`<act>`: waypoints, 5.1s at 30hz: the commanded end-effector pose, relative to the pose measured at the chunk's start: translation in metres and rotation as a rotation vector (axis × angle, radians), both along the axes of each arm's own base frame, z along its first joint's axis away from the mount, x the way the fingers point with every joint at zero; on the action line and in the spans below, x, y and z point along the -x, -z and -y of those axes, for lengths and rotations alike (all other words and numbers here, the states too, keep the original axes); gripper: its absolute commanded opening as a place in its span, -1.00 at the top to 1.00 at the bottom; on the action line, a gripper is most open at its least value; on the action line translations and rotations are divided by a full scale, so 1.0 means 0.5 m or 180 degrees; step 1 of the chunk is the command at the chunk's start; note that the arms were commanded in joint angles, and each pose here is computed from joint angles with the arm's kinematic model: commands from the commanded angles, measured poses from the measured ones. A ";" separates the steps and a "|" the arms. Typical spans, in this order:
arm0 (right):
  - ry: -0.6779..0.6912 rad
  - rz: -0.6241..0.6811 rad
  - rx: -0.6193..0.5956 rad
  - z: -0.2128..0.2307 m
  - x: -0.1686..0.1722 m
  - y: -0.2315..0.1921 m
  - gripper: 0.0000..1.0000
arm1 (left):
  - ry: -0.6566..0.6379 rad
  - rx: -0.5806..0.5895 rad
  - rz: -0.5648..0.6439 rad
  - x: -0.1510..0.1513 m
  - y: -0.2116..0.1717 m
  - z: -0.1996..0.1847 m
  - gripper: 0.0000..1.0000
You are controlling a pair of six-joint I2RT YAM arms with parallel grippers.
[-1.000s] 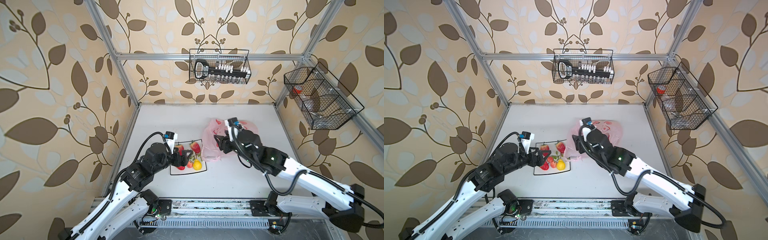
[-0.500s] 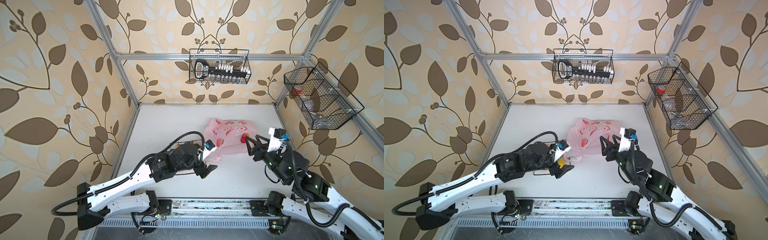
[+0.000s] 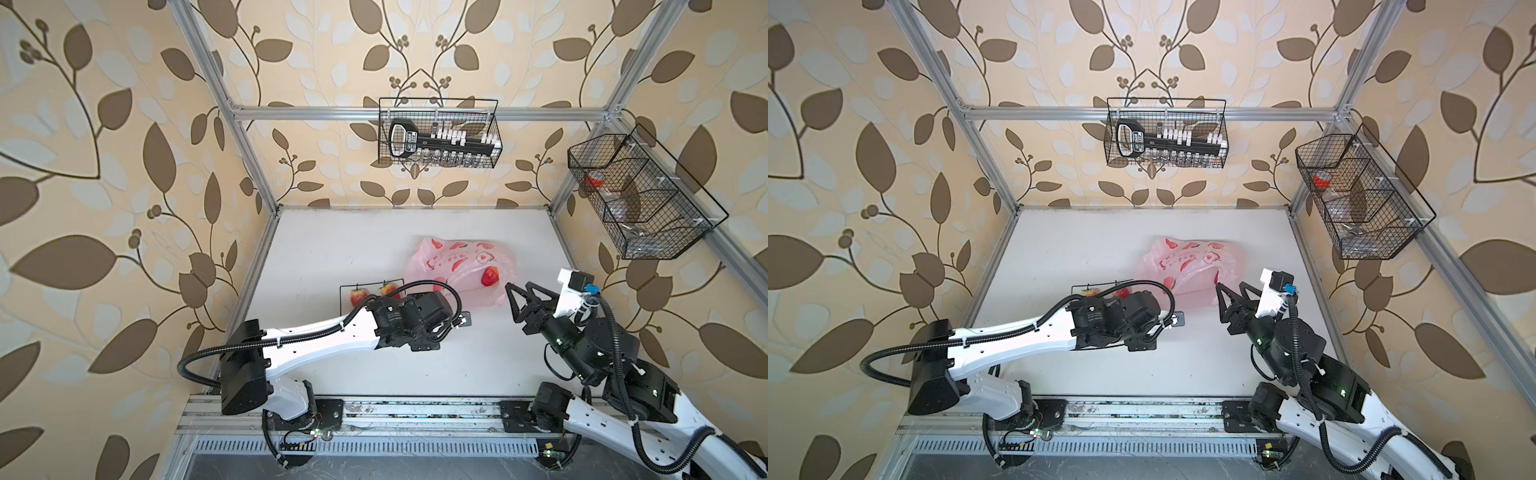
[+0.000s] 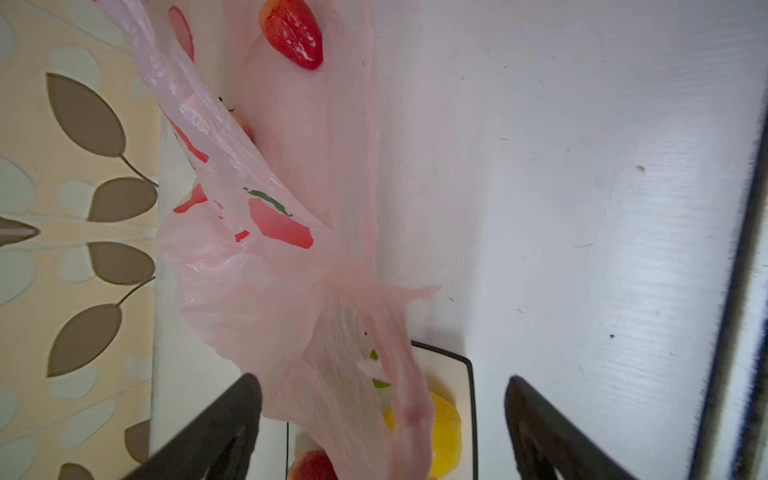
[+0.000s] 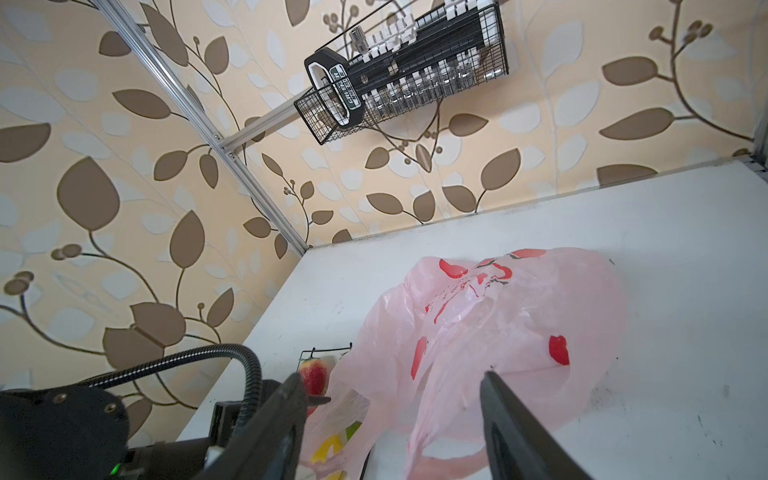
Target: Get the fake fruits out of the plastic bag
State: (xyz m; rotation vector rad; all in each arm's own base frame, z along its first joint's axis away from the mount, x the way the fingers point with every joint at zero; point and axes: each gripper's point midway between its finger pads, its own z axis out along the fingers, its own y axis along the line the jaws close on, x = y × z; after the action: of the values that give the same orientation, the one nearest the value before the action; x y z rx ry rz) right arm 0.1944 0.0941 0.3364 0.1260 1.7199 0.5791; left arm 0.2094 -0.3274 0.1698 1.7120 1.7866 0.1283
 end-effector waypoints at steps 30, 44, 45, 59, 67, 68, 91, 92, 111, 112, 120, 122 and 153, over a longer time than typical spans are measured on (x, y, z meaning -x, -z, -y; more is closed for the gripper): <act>-0.0131 -0.0096 0.0399 -0.034 -0.015 0.003 -0.31 | -0.1643 0.3048 -0.0109 -0.070 -0.180 -0.023 1.00; -0.0939 -0.0459 0.1069 -0.249 -0.094 0.048 -0.02 | -0.2269 0.4204 -0.0740 -0.098 -0.203 -0.084 1.00; -0.0926 -0.0554 0.1060 -0.258 -0.101 0.076 0.03 | -0.2285 0.4248 -0.0765 -0.100 -0.204 -0.085 1.00; 0.0003 -0.1410 0.0458 -0.228 -0.225 0.323 0.34 | -0.2249 0.4366 -0.0985 -0.085 -0.198 -0.084 1.00; 0.0449 -0.1919 -0.0356 -0.224 -0.271 0.419 0.41 | -0.2200 0.4353 -0.1128 -0.072 -0.188 -0.080 1.00; 0.0504 -0.1958 -0.0441 -0.225 -0.272 0.429 0.41 | -0.2181 0.4338 -0.1148 -0.069 -0.188 -0.078 1.00; 0.1051 -0.1901 -0.1527 -0.181 -0.467 0.518 0.00 | -0.1492 0.3869 -0.1440 -0.006 -0.203 -0.036 1.00; 0.1066 -0.1909 -0.1557 -0.179 -0.472 0.522 -0.03 | -0.1471 0.3854 -0.1453 -0.005 -0.204 -0.033 1.00; 0.0963 -0.2022 -0.1949 -0.195 -0.560 0.574 -0.24 | -0.0706 0.3568 -0.1810 0.047 -0.240 0.039 1.00; 0.0966 -0.2035 -0.1949 -0.197 -0.562 0.579 -0.24 | -0.0681 0.3542 -0.1843 0.049 -0.238 0.043 1.00; 0.0758 -0.2252 -0.1917 -0.238 -0.580 0.627 -0.24 | -0.0614 0.3511 -0.1900 0.056 -0.236 0.049 1.00; 0.0749 -0.2313 -0.1923 -0.244 -0.582 0.644 -0.24 | -0.0624 0.3516 -0.1911 0.057 -0.233 0.048 1.00; 0.0689 -0.1941 -0.1342 -0.169 -0.500 0.540 0.20 | -0.1463 0.3651 -0.1624 0.015 -0.164 -0.032 1.00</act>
State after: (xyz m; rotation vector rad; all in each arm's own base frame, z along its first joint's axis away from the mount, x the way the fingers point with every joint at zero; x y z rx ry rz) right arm 0.4541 0.1917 0.0639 0.8507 2.1087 0.8252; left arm 0.1943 -0.3115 0.2480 0.5730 1.9535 -1.0178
